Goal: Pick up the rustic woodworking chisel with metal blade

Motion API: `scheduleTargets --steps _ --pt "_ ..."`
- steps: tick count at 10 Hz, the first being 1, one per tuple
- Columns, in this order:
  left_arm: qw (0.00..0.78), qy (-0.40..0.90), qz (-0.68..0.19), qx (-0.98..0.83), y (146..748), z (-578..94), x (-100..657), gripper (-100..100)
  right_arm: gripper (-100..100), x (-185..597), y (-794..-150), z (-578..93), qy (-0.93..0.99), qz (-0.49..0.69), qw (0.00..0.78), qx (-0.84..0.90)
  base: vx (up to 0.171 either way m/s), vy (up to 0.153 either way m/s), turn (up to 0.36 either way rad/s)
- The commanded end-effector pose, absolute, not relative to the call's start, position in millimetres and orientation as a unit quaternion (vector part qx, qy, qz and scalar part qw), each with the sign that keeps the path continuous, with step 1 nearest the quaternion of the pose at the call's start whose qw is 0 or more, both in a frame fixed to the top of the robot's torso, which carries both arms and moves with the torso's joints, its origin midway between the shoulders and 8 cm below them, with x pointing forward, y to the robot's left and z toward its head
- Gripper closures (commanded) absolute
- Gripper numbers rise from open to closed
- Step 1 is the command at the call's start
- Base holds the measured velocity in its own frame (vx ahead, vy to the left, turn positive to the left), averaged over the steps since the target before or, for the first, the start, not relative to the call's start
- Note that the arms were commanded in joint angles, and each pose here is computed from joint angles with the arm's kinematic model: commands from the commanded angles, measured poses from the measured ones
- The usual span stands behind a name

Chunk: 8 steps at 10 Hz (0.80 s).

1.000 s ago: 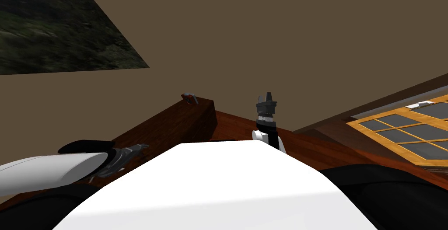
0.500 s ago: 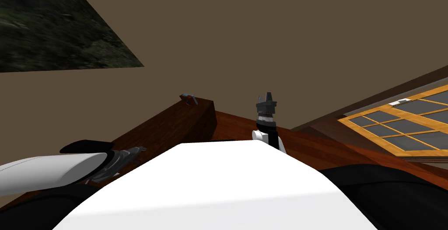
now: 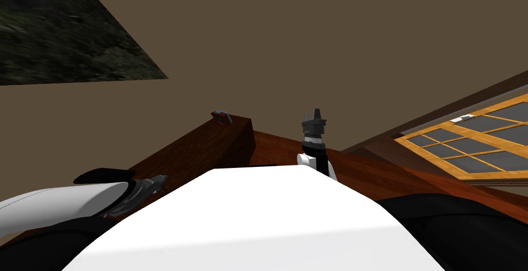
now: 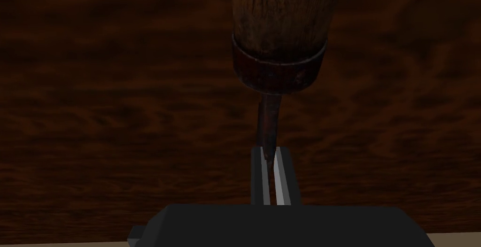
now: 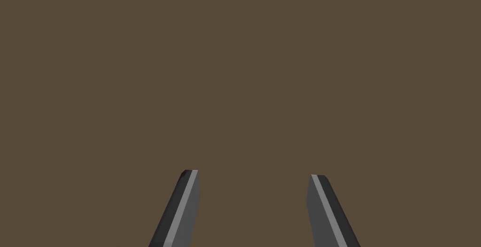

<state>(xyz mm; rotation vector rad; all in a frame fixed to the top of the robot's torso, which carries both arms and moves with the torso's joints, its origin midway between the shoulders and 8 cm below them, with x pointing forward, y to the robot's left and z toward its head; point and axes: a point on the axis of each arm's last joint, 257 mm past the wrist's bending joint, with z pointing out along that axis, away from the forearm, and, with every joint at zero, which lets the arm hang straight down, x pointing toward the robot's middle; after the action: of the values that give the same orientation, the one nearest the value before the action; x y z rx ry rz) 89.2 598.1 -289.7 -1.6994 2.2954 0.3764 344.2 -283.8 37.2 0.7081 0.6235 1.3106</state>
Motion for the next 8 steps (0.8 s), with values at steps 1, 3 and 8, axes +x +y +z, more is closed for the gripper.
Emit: scheduleTargets --steps 1,3,8 --pt "0.13 0.79 0.13 -0.585 598 -290 89 100 0 344 -284 37 0.279 0.586 0.691 0.317 0.0 0.0 0.0" --pt "0.13 0.79 0.13 -0.584 598 -290 89 100 0 344 -284 37 0.279 0.586 0.691 0.317 0.0 0.0 0.0" --pt "0.131 0.794 0.128 -0.58 592 -277 94 0 0 344 -284 37 0.279 0.586 0.691 0.317 0.007 -0.006 0.043"
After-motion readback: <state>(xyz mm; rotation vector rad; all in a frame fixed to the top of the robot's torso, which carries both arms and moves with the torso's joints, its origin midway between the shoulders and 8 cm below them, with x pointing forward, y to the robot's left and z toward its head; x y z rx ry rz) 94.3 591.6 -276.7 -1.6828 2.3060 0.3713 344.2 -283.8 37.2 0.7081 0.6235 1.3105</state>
